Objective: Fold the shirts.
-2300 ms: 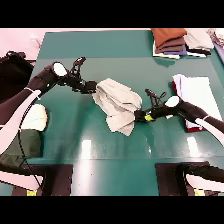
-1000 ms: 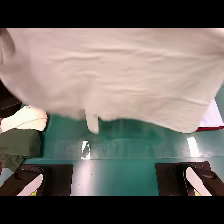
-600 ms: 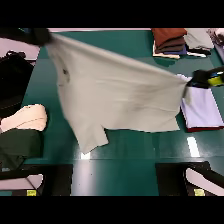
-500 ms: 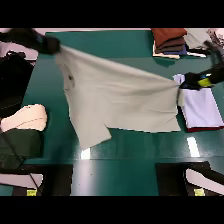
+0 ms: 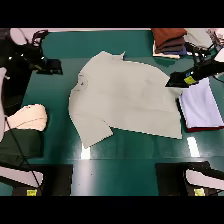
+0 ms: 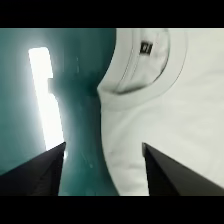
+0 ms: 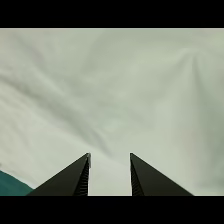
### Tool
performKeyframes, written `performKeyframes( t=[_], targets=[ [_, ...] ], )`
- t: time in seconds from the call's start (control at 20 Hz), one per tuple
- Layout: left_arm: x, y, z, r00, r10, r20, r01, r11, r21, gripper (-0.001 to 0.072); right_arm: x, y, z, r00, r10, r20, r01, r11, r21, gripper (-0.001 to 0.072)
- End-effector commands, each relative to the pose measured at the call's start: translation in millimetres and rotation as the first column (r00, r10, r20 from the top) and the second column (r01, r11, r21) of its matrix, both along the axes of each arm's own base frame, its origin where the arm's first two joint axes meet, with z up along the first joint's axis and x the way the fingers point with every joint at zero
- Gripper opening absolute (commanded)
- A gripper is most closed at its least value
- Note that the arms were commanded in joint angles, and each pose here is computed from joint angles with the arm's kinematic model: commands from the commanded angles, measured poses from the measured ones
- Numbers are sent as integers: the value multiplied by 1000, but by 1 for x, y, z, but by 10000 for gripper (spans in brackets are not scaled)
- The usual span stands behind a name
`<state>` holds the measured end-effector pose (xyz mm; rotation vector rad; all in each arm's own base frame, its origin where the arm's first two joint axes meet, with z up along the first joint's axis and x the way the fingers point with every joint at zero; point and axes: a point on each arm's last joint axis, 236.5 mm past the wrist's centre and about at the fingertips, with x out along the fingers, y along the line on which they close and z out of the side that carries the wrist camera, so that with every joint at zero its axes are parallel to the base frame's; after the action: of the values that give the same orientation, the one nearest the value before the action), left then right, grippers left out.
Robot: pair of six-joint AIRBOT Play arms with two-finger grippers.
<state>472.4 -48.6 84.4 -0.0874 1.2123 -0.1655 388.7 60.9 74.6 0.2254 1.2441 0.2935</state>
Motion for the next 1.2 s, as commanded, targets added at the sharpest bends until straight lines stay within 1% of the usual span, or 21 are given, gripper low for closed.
performKeyframes(
  t=[0.0, 0.1, 0.2, 0.3, 0.35, 0.45, 0.55, 0.8, 0.85, 0.9, 0.95, 1.0, 1.05, 1.1, 1.15],
  targets=[
    [-46, 21, -30, 991, 66, -112, -73, 996, -59, 560, -28, 3, 4, 1000, 8, 26, -8, 1000, -3, 294],
    [-83, 30, -62, 979, 105, -178, -119, 990, -74, 560, -42, 5, 6, 998, -4, 59, 4, 1000, 7, 294],
    [-117, 26, -97, 962, 129, -239, -160, 980, -117, 559, -50, 15, 11, 995, -22, 97, 17, 998, 56, 294],
    [-142, 8, -127, 946, 134, -295, -193, 964, -181, 560, -55, 24, 13, 991, -43, 125, 30, 994, 104, 294],
    [-148, -5, -136, 944, 122, -308, -199, 952, -234, 560, -57, 28, 14, 991, -48, 127, 31, 991, 131, 294],
    [-148, -25, -147, 945, 132, -300, -232, 915, -331, 560, -60, 32, 15, 990, -55, 133, 34, 988, 151, 294],
    [-143, -37, -153, 950, 149, -274, -247, 897, -367, 560, -62, 32, 14, 990, -53, 128, 33, 988, 151, 294],
    [-133, -73, -154, 978, 89, -188, -152, 921, -357, 559, -64, 33, 13, 992, -49, 119, 31, 988, 152, 294],
    [-132, -77, -153, 980, 90, -180, -150, 922, -357, 529, -65, 32, 12, 992, -48, 115, 31, 989, 147, 294],
    [-130, -77, -153, 979, 100, -178, -159, 920, -357, 427, -66, 30, 12, 993, -51, 109, 35, 989, 144, 294],
    [-129, -76, -153, 979, 108, -175, -165, 919, -357, 345, -69, 27, 10, 994, -54, 94, 40, 989, 144, 294],
    [-126, -74, -153, 977, 123, -173, -179, 917, -357, 212, -73, 21, 7, 996, -59, 69, 49, 989, 141, 294],
    [-124, -71, -152, 976, 136, -172, -190, 915, -356, 63, -79, 14, 3, 996, -76, 40, 70, 987, 141, 294],
    [-121, -69, -148, 977, 138, -165, -190, 914, -359, 26, -86, 3, -5, 994, -107, 13, 104, 985, 140, 294],
    [-118, -70, -142, 979, 127, -158, -177, 917, -358, 26, -98, -12, -19, 989, -150, -22, 151, 981, 120, 294]
  ],
)
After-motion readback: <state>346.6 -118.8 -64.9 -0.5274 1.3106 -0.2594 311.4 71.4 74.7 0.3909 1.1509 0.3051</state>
